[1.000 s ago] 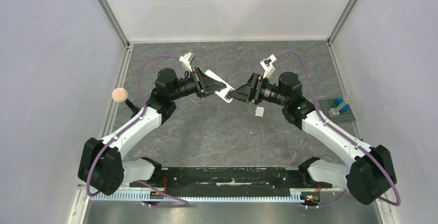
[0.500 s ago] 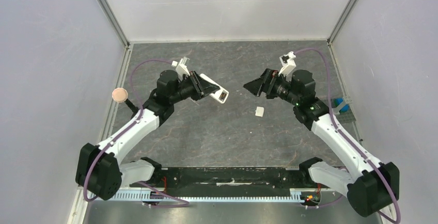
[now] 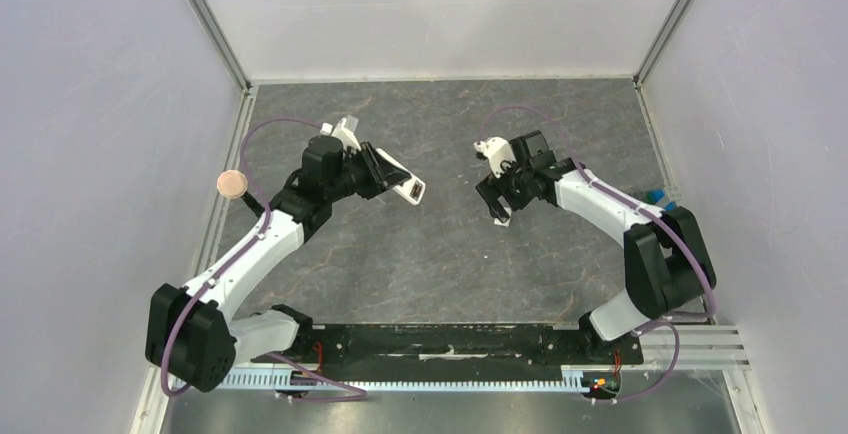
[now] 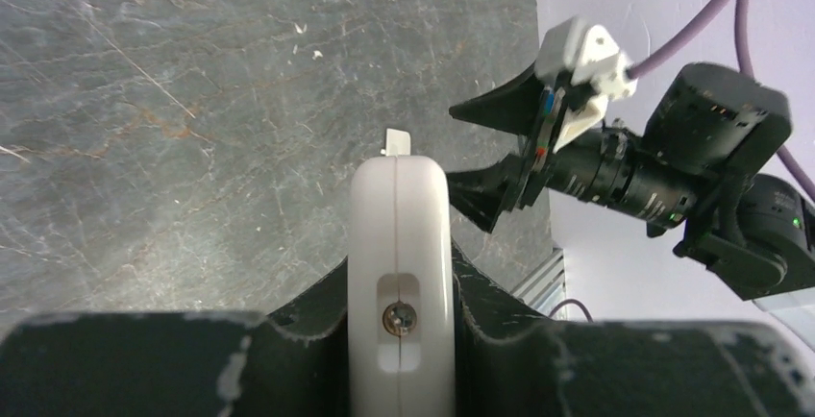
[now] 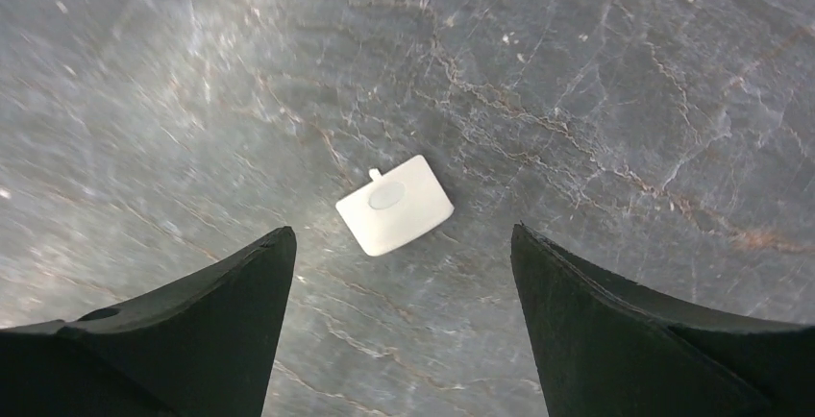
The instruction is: Load the batteries into the remote control
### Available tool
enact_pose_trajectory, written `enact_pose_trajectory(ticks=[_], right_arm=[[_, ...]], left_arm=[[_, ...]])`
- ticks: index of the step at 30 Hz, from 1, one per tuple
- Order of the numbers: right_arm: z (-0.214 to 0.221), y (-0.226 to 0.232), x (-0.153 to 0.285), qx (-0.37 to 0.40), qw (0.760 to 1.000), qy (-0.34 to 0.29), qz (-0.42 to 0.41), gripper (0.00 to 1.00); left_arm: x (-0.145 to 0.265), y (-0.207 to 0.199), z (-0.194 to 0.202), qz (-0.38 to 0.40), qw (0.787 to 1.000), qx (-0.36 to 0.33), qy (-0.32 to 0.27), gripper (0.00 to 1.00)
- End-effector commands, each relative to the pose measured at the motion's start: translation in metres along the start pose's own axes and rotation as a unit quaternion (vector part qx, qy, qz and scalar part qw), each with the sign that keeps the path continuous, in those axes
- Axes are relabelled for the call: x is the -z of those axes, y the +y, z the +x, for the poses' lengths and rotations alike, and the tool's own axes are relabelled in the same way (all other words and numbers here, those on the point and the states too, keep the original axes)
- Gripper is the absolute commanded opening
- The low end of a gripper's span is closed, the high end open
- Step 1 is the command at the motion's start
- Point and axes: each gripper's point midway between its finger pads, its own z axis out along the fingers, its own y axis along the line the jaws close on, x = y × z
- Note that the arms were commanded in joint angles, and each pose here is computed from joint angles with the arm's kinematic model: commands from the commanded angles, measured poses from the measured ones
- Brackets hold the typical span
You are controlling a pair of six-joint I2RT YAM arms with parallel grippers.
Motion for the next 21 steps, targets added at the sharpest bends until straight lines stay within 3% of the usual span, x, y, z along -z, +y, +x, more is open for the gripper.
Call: enact_pose_trajectory(ticks=[1,7,21], right_arm=[[0.001,-0.012,-0.006,0.138,0.99,0.024,0.0,0.85],[0.028,-0.013,-0.022,0.22,0.972,0.078,-0.021,0.85],[0.059,-0.015,-0.046,0.24,0.959,0.136,-0.062,0.81]], left_arm=[[0.001,-0.015,-0.03,0.017,0.999,-0.024,-0.025,0.02],[-0.001,-0.012,-0.045,0.027,0.999,-0.012,-0.03,0.02],[-0.004,0.0,-0.066,0.034,0.998,0.013,-0.051,0.02]])
